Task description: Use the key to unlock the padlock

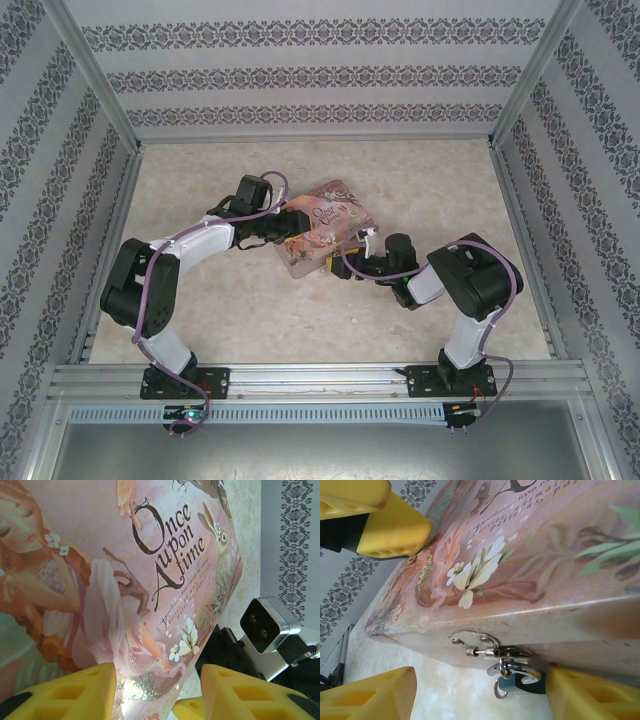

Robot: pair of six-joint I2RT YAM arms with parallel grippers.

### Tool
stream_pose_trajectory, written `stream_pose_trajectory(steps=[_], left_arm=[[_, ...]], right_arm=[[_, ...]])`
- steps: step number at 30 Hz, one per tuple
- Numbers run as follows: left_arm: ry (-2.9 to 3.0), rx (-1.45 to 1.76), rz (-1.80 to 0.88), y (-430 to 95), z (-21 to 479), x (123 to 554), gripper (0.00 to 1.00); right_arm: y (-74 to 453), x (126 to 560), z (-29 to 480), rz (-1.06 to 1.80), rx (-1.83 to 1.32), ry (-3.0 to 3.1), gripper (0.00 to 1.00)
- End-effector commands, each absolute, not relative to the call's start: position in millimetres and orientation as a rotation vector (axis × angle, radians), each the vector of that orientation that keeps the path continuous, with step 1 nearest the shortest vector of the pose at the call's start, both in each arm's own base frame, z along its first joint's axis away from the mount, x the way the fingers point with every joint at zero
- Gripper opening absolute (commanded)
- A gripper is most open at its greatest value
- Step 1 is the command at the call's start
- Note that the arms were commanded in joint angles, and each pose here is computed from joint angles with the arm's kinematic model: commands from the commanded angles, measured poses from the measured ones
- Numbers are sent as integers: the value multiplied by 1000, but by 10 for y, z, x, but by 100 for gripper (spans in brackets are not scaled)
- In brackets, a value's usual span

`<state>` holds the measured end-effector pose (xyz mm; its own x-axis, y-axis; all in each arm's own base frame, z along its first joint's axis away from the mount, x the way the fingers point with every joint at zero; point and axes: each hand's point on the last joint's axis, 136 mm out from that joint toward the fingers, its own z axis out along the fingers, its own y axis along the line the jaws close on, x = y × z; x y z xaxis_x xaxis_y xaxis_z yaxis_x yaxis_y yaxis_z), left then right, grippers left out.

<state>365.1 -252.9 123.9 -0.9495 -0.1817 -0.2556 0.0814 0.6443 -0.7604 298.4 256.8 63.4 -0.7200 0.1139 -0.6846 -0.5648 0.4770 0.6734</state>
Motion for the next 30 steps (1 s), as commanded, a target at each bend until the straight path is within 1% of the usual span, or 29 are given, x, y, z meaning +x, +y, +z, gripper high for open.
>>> stream_pose_trajectory(steps=[1, 6, 10, 21, 30], left_arm=[[2639, -113, -1174, -2530, 1011, 3587, 48], [2645, -117, -1175, -2530, 992, 3582, 48], [2647, -116, -1175, -2533, 987, 3584, 48], [2653, -113, -1173, -2531, 978, 3577, 48], [2660, -113, -1164, -2521, 960, 3571, 48]], right_arm=[[2687, 2985, 803, 1319, -455, 1939, 67], [2717, 2974, 844, 1353, -469, 1903, 65], [2736, 2947, 852, 1381, -480, 1892, 61], [2742, 2851, 918, 1405, -497, 1874, 46], [2761, 2818, 844, 1398, -494, 1900, 32]])
